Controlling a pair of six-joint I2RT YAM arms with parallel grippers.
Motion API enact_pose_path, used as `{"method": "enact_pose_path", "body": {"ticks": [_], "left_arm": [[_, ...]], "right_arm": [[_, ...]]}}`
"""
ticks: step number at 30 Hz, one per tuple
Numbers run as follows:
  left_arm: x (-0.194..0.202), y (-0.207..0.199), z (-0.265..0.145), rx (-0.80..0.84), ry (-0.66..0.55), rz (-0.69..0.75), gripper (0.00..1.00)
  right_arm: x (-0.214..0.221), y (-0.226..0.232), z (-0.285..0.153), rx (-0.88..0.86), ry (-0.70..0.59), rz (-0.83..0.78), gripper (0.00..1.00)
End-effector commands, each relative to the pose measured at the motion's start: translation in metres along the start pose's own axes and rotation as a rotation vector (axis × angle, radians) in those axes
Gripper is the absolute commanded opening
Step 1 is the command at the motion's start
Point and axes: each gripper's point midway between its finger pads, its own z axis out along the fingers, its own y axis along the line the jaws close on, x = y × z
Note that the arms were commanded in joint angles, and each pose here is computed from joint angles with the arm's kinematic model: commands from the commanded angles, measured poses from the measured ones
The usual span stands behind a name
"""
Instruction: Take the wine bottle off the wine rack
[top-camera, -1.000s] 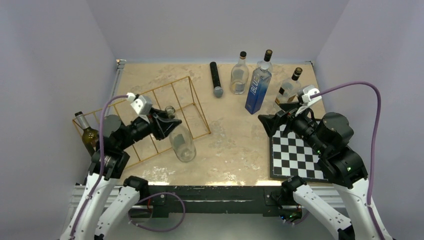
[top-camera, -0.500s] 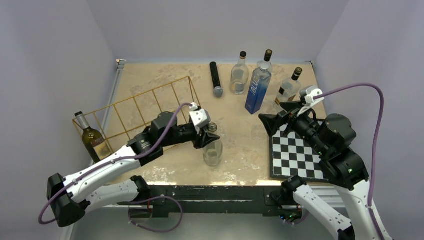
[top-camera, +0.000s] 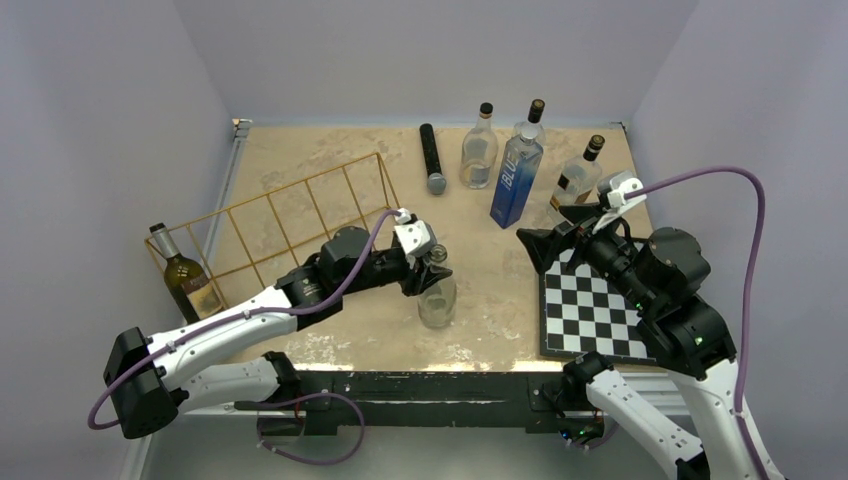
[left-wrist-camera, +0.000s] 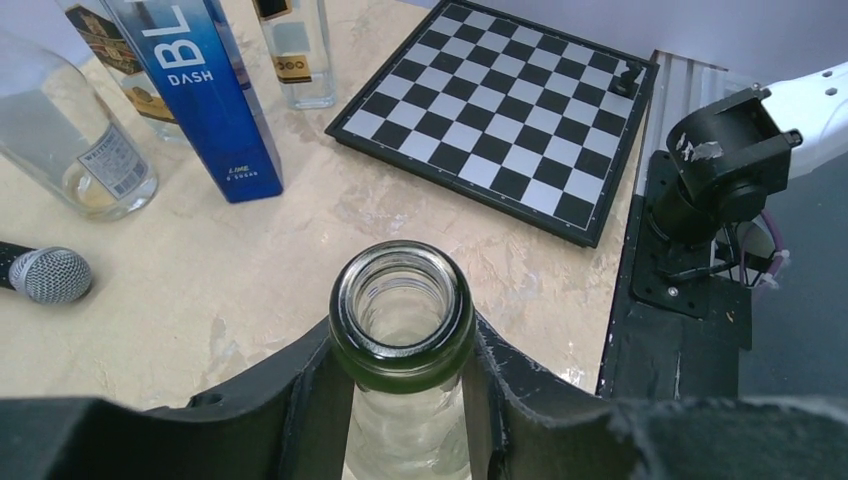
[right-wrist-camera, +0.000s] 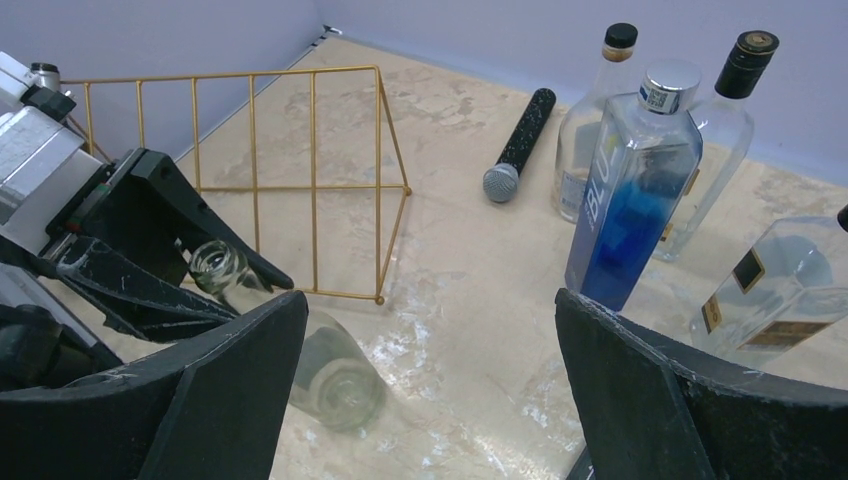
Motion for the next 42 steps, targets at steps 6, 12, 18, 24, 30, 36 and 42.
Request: {"method": "enact_pose_path", "body": {"ticks": [6,12,18,24,30,36,42], "left_arm": [[-0.077,0.003,-0.006,-0.024,-0.246,0.08,0.71],[-0.084,0.009,-0.007,-0.057,-0.231,0.082,0.99],[-0.1,0.009,-0.017,-0.069,-0.232,0.072,0.99],[-0.12,0.023,-0.036,-0.173,-0.22,0.07,0.99],[-0.141,0.043,-0.08,-0.336,-0.259,0.103,0.99],[-0.127,0.078,-0.145,-0.621,-0.176,0.129,0.99],[-0.082,0.092,-0.195,-0.779,-0.152,0.13,0.99]], "right_arm": [[-0.006,0.002,0.005,-0.011,-0.008,-0.011,0.99],[-0.008,0.009,0.007,-0.051,-0.006,0.002,0.99],[-0.005,0.029,0.017,-0.164,0.02,0.032,0.99],[0.0,0.061,0.025,-0.372,0.041,0.052,0.99],[0.017,0.094,0.038,-0.58,0.131,0.088,0.99],[0.037,0.112,0.053,-0.6,0.182,0.043,0.99],[0.067,0.105,0.076,-0.492,0.287,0.051,0.99]]}}
